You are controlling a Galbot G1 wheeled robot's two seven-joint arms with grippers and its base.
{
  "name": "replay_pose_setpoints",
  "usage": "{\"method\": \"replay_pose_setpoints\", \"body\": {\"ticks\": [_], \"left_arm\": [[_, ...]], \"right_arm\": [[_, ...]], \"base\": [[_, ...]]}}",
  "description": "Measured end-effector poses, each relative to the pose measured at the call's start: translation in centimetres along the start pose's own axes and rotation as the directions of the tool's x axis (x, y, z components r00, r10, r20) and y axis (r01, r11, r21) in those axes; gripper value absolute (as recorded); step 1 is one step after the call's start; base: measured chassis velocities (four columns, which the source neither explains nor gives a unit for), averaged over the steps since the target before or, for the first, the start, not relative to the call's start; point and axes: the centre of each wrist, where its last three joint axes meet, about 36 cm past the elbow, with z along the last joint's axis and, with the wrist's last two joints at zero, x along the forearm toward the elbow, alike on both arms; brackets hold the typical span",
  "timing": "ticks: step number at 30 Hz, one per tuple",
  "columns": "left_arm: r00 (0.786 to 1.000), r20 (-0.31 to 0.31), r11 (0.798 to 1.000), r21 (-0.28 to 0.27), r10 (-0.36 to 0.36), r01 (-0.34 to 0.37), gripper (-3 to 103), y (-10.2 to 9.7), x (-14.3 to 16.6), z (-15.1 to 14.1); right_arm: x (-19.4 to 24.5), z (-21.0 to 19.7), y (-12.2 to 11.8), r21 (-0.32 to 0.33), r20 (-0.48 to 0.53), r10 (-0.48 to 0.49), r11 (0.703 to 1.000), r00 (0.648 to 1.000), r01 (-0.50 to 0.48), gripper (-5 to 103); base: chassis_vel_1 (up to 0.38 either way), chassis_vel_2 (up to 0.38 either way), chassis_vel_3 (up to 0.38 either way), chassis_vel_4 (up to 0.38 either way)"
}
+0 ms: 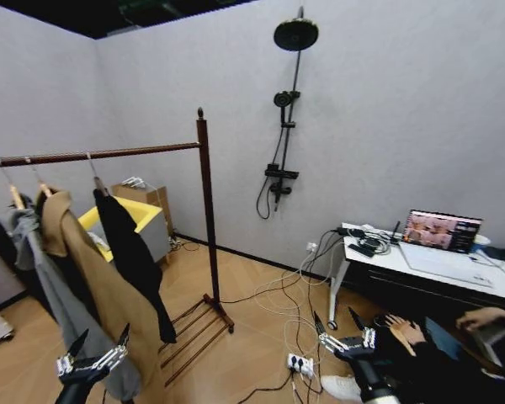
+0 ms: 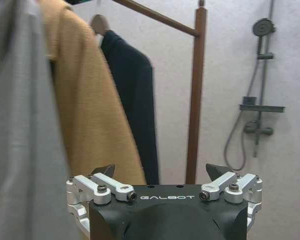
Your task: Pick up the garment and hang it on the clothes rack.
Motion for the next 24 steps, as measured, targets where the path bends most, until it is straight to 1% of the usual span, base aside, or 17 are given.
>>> {"method": "replay_pose_setpoints", "body": {"ticks": [17,24], "left_arm": [[1.000,0.000,1.000,0.000,0.000,0.000,100,0.00,0.00,0.00],[1.000,0.000,1.000,0.000,0.000,0.000,100,0.00,0.00,0.00]], "right_arm": [[0.00,0.00,0.00,0.000,0.000,0.000,1.000,1.000,0.000,100],[0.00,0.00,0.00,0.000,0.000,0.000,1.000,1.000,0.000,100]], "base": [[-0.128,-0.119,-0.129,-0.123],[-0.070,-0.067,-0.078,-0.075]]}}
